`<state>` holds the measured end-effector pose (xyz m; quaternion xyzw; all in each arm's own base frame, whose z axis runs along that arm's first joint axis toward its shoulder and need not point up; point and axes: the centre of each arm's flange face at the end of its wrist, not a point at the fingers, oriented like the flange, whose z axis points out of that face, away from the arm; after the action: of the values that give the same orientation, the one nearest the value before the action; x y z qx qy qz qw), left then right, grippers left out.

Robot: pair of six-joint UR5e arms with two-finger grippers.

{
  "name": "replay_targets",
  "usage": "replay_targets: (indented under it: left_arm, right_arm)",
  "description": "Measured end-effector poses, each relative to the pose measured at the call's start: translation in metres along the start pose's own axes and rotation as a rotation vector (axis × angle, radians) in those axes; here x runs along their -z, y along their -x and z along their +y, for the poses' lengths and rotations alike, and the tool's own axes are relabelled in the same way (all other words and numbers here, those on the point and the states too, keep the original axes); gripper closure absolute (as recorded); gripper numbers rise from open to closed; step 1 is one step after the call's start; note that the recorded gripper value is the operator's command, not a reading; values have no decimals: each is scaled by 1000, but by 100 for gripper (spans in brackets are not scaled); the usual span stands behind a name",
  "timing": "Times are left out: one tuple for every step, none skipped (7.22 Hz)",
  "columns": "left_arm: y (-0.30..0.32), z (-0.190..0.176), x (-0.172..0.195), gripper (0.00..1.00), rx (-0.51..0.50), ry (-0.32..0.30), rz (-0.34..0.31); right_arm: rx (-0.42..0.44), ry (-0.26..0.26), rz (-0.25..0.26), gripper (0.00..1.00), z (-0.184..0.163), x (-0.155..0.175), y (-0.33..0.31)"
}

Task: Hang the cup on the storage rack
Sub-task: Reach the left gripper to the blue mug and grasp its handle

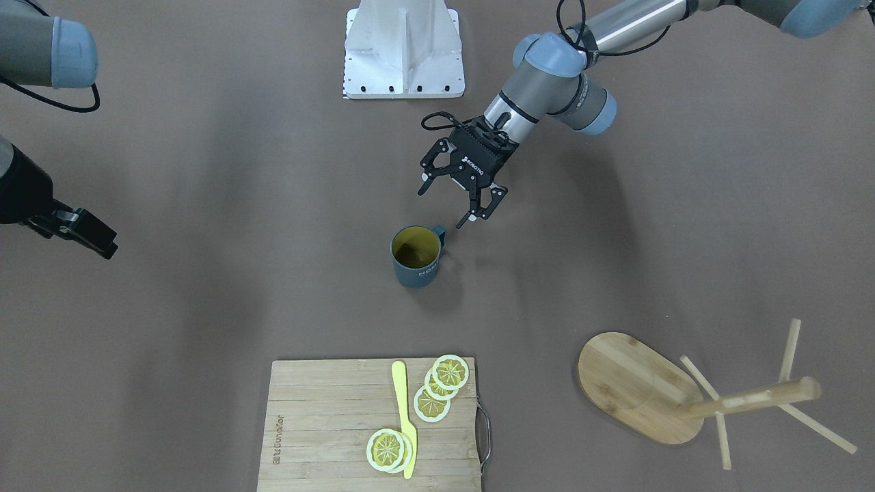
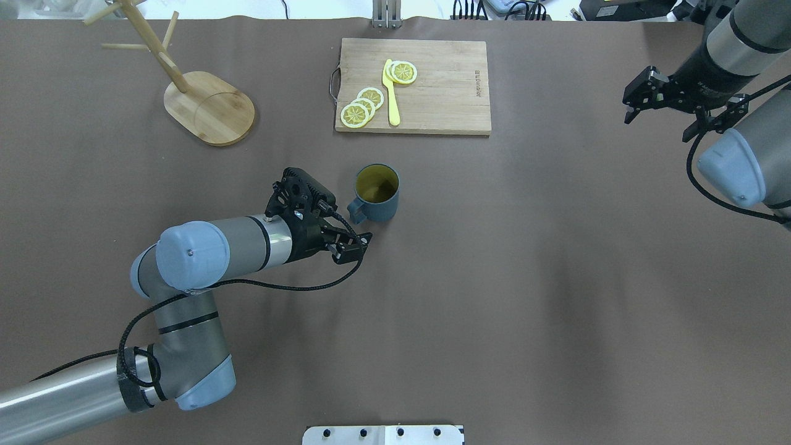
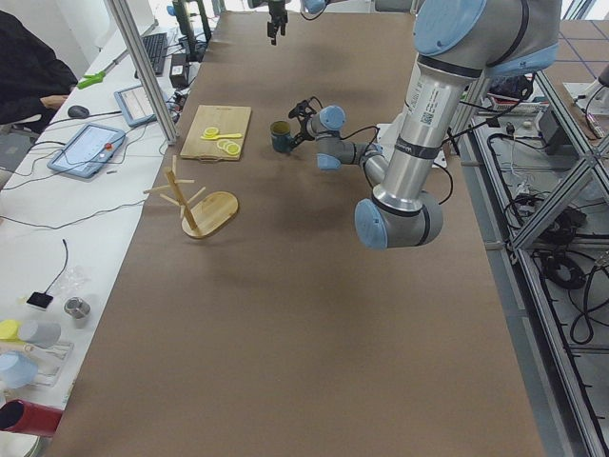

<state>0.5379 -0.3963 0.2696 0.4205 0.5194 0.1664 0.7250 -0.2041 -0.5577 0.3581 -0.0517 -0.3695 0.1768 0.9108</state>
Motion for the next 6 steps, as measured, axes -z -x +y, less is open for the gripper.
replay_targets:
  left_arm:
    - [1, -1, -2, 7, -42, -15, -12]
    - [2, -1, -4, 7, -65, -20, -21]
    - [5, 1, -8, 7, -75, -23, -37]
    - [11, 4, -13, 9, -77, -33, -62]
    - [15, 6, -16, 12, -78, -44, -77]
    - [16, 6, -19, 23, -77, -50, -83]
  right_arm:
    - [4, 1, 0, 0, 1, -1, 1]
    - [6, 2, 0, 0, 2, -2, 2]
    - [8, 3, 0, 0, 3, -2, 3]
    - [10, 3, -1, 0, 4, -2, 4]
    - [11, 3, -3, 0, 5, -2, 4]
    - [13, 3, -4, 0, 6, -1, 5]
